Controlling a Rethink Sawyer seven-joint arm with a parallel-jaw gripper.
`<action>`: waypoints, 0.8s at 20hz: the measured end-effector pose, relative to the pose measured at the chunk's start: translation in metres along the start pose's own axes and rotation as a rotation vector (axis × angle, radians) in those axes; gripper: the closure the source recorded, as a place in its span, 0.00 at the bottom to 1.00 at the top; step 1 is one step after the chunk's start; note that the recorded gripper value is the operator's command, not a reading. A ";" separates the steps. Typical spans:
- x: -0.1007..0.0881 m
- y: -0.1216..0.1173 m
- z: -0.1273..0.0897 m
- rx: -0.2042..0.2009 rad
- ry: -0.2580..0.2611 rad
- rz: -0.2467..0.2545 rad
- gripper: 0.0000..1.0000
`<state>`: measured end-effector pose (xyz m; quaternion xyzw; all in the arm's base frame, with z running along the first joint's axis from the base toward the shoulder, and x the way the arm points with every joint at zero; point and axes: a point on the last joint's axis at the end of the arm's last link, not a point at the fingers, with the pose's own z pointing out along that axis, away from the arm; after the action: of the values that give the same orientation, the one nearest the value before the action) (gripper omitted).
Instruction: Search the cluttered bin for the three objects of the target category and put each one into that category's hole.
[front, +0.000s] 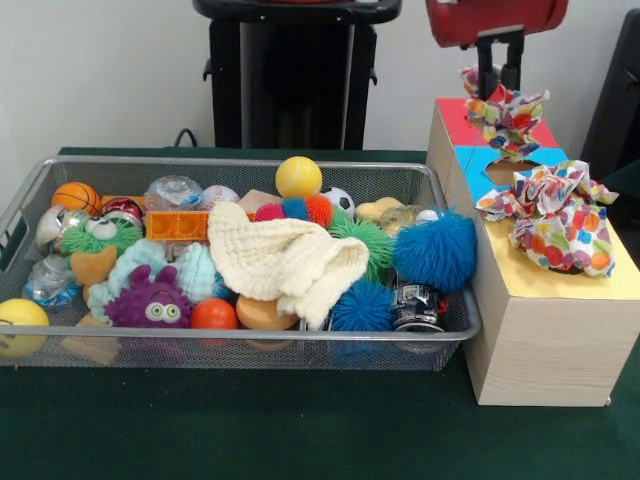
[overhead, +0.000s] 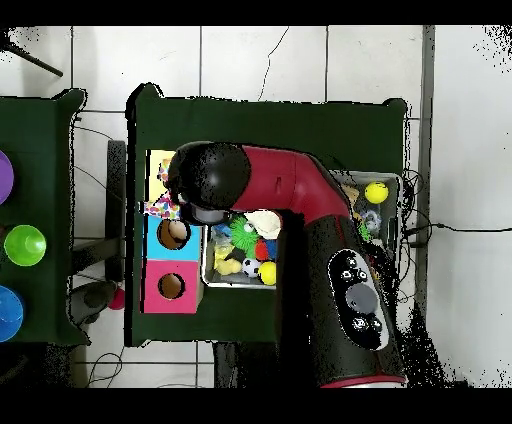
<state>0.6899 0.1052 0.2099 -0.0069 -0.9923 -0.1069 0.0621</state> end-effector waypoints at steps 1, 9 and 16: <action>-0.003 -0.001 -0.004 0.003 -0.006 0.002 1.00; -0.014 -0.038 -0.023 0.036 -0.045 0.055 1.00; -0.018 -0.070 -0.034 0.067 -0.067 0.101 1.00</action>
<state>0.7102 0.0300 0.2260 -0.0586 -0.9952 -0.0700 0.0343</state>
